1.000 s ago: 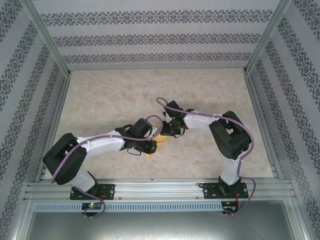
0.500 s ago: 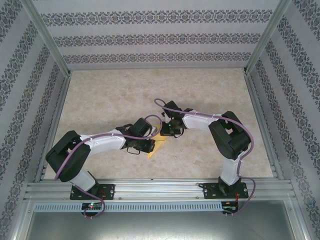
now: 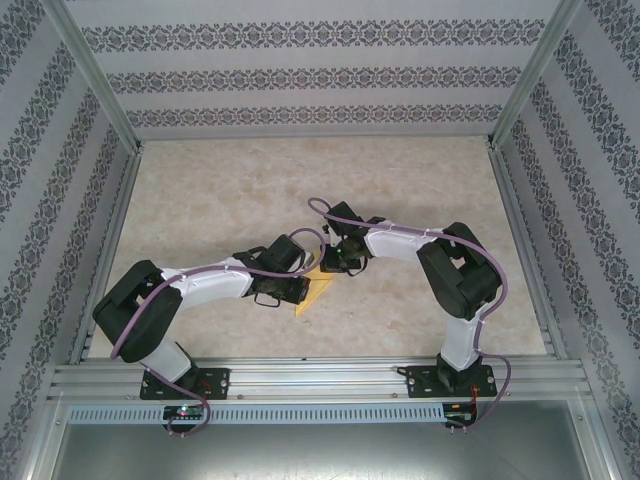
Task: Fold a paper plane with a square sheet of paper (pick it up from the middle)
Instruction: Third fold the triangle at the center of the table.
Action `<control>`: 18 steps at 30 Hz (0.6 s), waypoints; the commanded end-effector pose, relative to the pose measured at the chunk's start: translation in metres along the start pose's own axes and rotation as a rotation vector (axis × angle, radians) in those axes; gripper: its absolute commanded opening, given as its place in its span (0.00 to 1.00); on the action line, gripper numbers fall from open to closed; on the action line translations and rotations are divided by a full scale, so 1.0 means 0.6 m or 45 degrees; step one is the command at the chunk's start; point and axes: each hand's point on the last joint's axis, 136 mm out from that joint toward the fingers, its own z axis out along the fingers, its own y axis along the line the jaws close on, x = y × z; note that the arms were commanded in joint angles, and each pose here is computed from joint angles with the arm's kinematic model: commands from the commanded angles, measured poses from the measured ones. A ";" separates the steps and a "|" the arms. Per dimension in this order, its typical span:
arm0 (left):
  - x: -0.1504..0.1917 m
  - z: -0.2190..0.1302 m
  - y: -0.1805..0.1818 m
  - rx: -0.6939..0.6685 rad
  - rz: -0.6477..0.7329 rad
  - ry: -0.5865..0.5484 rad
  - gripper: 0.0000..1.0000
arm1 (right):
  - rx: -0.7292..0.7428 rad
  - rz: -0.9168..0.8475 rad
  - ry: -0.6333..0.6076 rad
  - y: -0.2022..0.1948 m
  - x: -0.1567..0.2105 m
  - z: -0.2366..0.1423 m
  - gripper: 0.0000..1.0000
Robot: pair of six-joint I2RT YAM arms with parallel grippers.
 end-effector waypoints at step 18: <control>0.015 0.016 0.029 -0.093 -0.067 0.072 0.03 | 0.097 0.002 0.058 -0.017 0.023 0.007 0.11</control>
